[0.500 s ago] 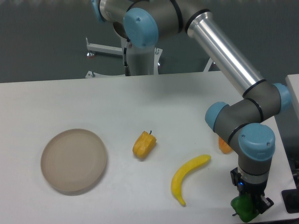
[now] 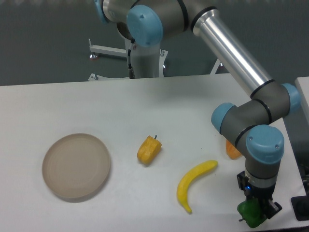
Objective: Place the green pepper on the table
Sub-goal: 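Carry the green pepper up and over toward the yellow pepper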
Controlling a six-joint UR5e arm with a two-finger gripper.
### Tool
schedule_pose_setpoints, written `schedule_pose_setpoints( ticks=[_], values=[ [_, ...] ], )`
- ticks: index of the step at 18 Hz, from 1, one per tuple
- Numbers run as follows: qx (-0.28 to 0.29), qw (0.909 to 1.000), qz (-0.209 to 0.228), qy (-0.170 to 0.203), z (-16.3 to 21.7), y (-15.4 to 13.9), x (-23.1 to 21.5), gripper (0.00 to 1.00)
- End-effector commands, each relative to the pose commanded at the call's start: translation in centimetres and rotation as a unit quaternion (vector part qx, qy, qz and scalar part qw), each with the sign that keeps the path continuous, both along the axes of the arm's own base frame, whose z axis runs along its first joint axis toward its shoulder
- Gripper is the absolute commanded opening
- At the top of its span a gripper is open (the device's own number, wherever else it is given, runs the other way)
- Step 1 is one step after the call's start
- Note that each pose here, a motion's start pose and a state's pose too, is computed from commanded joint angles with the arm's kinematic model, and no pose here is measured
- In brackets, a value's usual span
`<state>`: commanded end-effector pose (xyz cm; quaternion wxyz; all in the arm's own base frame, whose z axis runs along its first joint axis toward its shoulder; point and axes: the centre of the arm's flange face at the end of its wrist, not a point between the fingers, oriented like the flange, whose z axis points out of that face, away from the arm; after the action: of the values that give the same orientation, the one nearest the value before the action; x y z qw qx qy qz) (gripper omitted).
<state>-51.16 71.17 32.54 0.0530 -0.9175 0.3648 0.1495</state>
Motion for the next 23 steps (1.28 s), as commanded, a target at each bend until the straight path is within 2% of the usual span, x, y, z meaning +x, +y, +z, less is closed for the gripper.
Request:
schedule_pose_setpoints(
  ticks=[2,5,8,14,17,20,23],
  values=[
    [-0.003,1.0,0.0,-0.005,0.9,-0.6,1.0,0.36],
    [-0.006,0.9996,0.022,-0.019,3.5,-1.6,3.3,0.36],
    [-0.02,0.9983,0.033,-0.043,5.6,-0.8,8.2,0.36],
    [-0.028,0.9931,0.047,-0.104,7.8,-5.6,12.5,0.36],
    [-0.04,0.9894,0.051,-0.13,7.6,-8.7,13.6,0.36],
    [-0.061,0.9848,0.059,-0.152,5.6,-12.8,13.4,0.35],
    [-0.069,0.9827,0.032,-0.169,4.4,-15.4,13.8,0.35]
  ],
)
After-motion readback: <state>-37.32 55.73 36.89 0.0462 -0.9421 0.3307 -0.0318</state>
